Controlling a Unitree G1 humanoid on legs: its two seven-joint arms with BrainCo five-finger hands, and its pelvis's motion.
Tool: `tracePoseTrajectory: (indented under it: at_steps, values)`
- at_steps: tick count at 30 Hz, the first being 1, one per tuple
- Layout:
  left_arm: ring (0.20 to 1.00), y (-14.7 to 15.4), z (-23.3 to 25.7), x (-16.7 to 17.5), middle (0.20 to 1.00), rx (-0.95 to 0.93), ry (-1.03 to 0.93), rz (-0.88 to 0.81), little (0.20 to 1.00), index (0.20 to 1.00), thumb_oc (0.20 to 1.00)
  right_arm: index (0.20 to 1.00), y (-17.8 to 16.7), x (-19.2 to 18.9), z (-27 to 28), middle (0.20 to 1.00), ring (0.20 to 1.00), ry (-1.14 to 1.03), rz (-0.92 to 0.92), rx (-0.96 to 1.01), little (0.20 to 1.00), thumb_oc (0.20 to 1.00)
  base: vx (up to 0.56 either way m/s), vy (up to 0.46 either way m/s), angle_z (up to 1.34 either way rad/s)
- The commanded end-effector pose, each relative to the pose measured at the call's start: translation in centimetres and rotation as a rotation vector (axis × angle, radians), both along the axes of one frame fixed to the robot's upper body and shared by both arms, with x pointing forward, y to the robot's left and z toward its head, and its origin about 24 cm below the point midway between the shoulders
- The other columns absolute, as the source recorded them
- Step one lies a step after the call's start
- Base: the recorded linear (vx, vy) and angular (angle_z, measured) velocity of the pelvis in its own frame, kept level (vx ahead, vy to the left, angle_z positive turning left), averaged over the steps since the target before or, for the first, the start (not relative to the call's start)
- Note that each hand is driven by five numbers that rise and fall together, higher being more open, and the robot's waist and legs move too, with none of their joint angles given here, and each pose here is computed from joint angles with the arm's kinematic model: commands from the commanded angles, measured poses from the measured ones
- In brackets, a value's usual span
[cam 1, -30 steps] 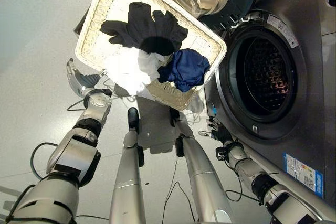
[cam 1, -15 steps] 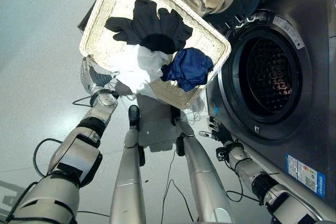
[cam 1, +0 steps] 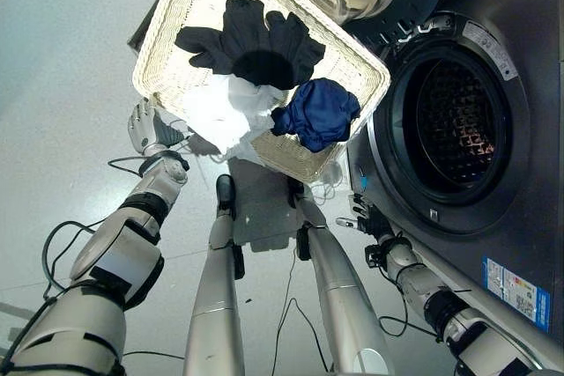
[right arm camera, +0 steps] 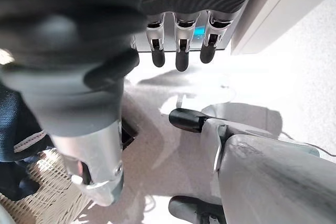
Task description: Put the clothes into the washing machine.
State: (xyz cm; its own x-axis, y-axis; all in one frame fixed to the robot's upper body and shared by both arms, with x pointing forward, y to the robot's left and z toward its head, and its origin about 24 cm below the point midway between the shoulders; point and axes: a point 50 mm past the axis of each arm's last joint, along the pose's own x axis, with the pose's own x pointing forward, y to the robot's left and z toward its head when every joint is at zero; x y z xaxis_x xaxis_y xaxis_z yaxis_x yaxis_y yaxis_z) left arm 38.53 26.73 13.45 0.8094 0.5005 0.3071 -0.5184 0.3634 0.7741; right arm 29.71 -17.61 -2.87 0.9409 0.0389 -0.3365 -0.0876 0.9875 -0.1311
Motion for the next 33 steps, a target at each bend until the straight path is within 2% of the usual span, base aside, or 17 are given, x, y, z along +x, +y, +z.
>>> tracePoseTrajectory:
  at_steps: [1, 3, 8, 10, 14, 15, 16, 19, 23, 27, 31, 33]
  values:
    - [1.000, -3.6, 1.5, 1.5, 1.000, -0.200, -0.092, -0.136, 1.000, 1.000, 1.000, 1.000, -0.6, -0.1, 0.4, 1.000, 1.000, -0.021, 0.021, -0.039, 1.000, 1.000, 0.01, -0.045, -0.01]
    - [1.000, -3.7, 0.1, 0.9, 1.000, -0.569, -0.216, -0.132, 1.000, 1.000, 1.000, 1.000, -0.2, -0.3, 0.1, 1.000, 1.000, -0.019, 0.008, -0.029, 1.000, 1.000, 0.01, -0.073, -0.01]
    - [1.000, -4.4, -2.1, -0.6, 1.000, -0.907, -0.420, -0.140, 1.000, 1.000, 1.000, 1.000, 0.4, -0.7, 0.0, 1.000, 1.000, -0.023, -0.016, -0.001, 1.000, 1.000, 0.00, -0.086, 0.01]
    - [1.000, -4.7, -2.8, -1.2, 1.000, -0.978, -0.473, -0.128, 1.000, 1.000, 1.000, 1.000, 0.4, -0.8, 0.0, 1.000, 1.000, -0.025, -0.027, 0.007, 1.000, 1.000, -0.01, -0.072, 0.03]
    - [1.000, -4.7, -2.8, -1.2, 1.000, -0.978, -0.473, -0.128, 1.000, 1.000, 1.000, 1.000, 0.4, -0.8, 0.0, 1.000, 1.000, -0.025, -0.027, 0.007, 1.000, 1.000, 0.00, -0.025, 0.02]
    - [1.000, -4.7, -3.7, -2.3, 1.000, -1.042, -0.536, -0.102, 1.000, 1.000, 1.000, 1.000, 0.4, -1.0, 0.0, 1.000, 1.000, -0.024, -0.042, 0.017, 1.000, 1.000, -0.04, -0.155, 0.10]
    - [1.000, -4.1, -5.4, -4.7, 1.000, -1.116, -0.671, 0.013, 1.000, 1.000, 1.000, 1.000, 0.0, -1.7, -0.2, 1.000, 1.000, -0.022, -0.069, 0.030, 1.000, 1.000, -0.05, -0.169, 0.13]
    - [1.000, -3.0, -5.5, -6.1, 1.000, -1.059, -0.770, 0.122, 1.000, 1.000, 1.000, 1.000, -0.8, -2.1, -0.5, 1.000, 1.000, -0.014, -0.082, 0.029, 1.000, 1.000, -0.02, -0.068, 0.17]
    - [1.000, -2.8, -5.0, -6.8, 1.000, -0.973, -0.819, 0.154, 1.000, 1.000, 1.000, 1.000, -1.2, -2.5, -0.8, 1.000, 1.000, -0.003, -0.090, 0.027, 1.000, 1.000, 0.00, -0.030, 0.07]
    - [1.000, -3.5, -4.6, -6.9, 1.000, -0.921, -0.818, 0.121, 1.000, 1.000, 1.000, 1.000, -1.5, -2.6, -1.0, 1.000, 1.000, -0.001, -0.095, 0.030, 1.000, 1.000, -0.01, -0.034, 0.02]
    - [1.000, -5.1, -4.0, -6.7, 1.000, -0.715, -0.763, 0.027, 1.000, 1.000, 1.000, 1.000, -1.4, -2.5, -0.9, 1.000, 1.000, -0.001, -0.095, 0.035, 1.000, 1.000, 0.00, -0.017, 0.00]
    - [1.000, -5.2, -3.8, -6.6, 1.000, -0.675, -0.753, 0.007, 1.000, 1.000, 1.000, 1.000, -1.4, -2.5, -0.8, 1.000, 1.000, -0.001, -0.095, 0.034, 1.000, 1.000, 0.00, 0.000, 0.00]
